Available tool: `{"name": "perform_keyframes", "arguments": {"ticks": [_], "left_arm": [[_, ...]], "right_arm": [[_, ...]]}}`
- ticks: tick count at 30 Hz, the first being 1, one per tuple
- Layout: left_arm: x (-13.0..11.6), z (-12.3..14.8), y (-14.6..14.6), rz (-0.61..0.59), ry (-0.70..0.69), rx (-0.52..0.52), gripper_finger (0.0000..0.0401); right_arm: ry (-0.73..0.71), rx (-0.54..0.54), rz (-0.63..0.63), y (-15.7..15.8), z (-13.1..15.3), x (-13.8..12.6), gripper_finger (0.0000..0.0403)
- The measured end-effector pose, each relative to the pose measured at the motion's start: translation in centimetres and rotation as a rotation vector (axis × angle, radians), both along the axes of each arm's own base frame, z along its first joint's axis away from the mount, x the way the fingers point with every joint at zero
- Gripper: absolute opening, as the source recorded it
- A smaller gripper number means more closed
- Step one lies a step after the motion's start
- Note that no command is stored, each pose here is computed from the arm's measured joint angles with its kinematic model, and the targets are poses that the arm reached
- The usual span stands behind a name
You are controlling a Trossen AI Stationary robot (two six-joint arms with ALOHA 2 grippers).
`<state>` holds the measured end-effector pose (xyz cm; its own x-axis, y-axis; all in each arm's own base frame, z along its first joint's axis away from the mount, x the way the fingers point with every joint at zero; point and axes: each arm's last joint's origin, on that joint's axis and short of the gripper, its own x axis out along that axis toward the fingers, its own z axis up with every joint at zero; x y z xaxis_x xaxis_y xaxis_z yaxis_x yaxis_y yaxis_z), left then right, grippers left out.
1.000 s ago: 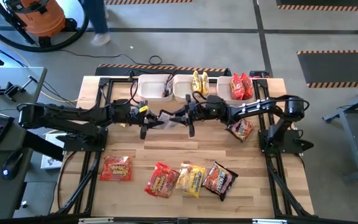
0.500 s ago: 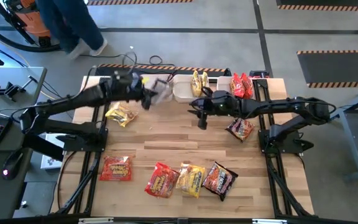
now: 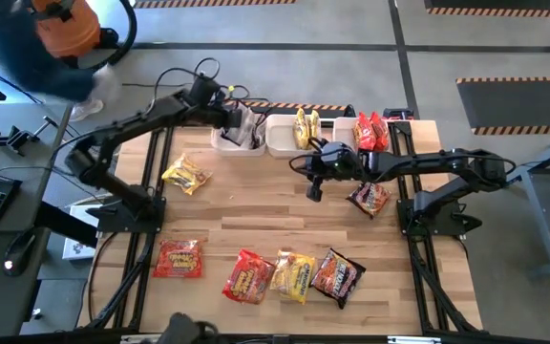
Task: Sort Maruchan noodles
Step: Put the black noodle into the left white bin
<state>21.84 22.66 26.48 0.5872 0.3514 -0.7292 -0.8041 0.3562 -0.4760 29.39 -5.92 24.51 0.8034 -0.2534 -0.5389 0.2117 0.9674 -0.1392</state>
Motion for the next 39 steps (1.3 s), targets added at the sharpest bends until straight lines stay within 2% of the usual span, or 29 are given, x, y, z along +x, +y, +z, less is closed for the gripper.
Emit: {"name": "perform_keyframes", "arguments": {"ticks": [7, 14, 24, 32, 39], "left_arm": [[0.6, -1.9, 1.5, 0.068, 0.036, -0.114, 0.0014], [1.6, -3.5, 2.0, 0.125, 0.065, -0.132, 0.0014], [4.2, -5.1, 2.0, 0.14, -0.004, -0.137, 0.0047], [5.5, -5.0, 1.2, 0.057, -0.018, -0.086, 0.0081], [5.3, -4.9, 1.8, 0.053, -0.012, -0.029, 0.0066]], "right_arm": [[0.028, -0.002, 0.004, 0.0, -0.2, -0.1, 0.0002], [0.03, -0.012, 0.012, 0.0, -0.2, -0.1, 0.0002], [0.028, -0.013, 0.012, 0.0, -0.2, -0.1, 0.0002], [0.03, -0.018, 0.016, 0.0, -0.2, -0.1, 0.0002], [0.03, -0.018, 0.016, 0.0, -0.2, -0.1, 0.0002]]}}
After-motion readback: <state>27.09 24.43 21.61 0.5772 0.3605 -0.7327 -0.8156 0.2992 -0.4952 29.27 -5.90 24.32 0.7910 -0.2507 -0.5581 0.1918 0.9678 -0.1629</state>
